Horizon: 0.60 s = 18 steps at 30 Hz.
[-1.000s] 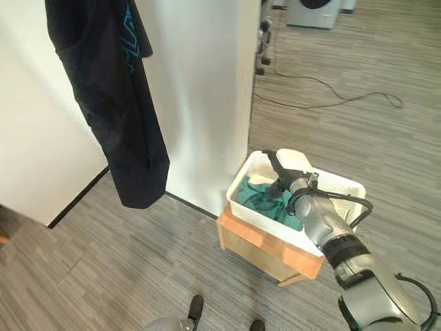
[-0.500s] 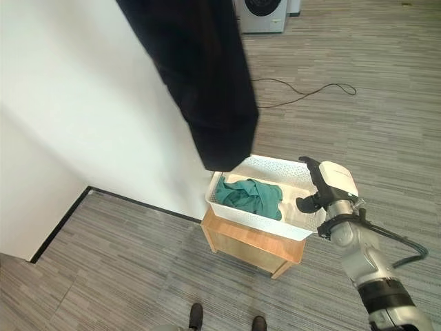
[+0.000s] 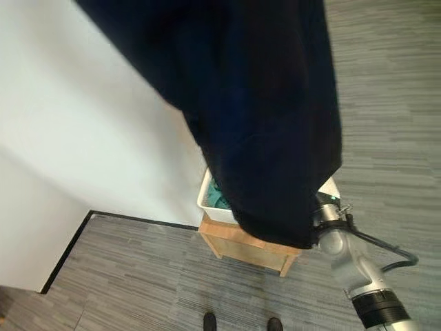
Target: Pick up bed clothes into laundry basket.
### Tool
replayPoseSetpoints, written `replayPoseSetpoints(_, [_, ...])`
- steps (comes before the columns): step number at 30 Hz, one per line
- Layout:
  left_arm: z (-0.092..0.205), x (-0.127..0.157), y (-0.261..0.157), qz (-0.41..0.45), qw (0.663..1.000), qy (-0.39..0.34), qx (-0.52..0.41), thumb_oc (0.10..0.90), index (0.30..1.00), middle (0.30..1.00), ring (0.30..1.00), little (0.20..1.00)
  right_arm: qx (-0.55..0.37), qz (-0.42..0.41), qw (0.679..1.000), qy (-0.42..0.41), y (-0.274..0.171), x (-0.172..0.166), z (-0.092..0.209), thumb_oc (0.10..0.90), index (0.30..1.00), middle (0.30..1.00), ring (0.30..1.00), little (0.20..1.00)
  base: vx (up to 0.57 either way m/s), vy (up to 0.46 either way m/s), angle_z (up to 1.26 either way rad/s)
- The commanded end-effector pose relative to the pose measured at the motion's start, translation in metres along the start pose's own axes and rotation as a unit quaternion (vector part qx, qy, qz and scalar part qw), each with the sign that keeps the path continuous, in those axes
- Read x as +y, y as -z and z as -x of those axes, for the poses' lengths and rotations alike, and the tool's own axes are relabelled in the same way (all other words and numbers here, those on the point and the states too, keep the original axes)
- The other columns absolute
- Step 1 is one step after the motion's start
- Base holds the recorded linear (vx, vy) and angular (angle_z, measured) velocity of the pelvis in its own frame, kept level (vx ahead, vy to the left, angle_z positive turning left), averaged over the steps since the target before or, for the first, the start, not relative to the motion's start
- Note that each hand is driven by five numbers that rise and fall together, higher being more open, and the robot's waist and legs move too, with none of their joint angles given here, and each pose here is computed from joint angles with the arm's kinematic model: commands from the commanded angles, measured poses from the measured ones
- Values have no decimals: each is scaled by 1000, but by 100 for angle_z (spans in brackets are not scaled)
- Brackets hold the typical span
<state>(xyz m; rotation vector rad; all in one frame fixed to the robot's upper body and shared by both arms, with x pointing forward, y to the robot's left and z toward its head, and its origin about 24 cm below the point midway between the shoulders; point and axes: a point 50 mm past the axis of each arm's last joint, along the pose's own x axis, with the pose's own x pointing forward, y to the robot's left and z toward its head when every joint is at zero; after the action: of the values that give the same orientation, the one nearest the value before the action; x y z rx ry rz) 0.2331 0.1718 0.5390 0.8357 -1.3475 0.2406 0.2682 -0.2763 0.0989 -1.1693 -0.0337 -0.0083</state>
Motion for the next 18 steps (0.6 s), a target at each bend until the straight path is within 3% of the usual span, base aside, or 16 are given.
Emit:
replayPoseSetpoints(1, [5, 40, 37, -63, 988, -107, 90, 400, 300, 300, 300, 300, -135, -27, 987, 80, -49, -37, 1, 800, 900, 900, 900, 900, -14, 4, -10])
replayPoseSetpoints(9, [10, 26, 40, -88, 988, -92, 85, 400, 300, 300, 300, 300, -166, -52, 984, 44, -56, -23, 28, 800, 900, 900, 900, 900, -6, -7, -8])
replayPoseSetpoints(18, [14, 24, 49, -98, 986, -93, 101, 400, 300, 300, 300, 300, -149, -41, 987, 32, -48, -18, 35, 800, 900, 900, 900, 900, 1, 0, -7])
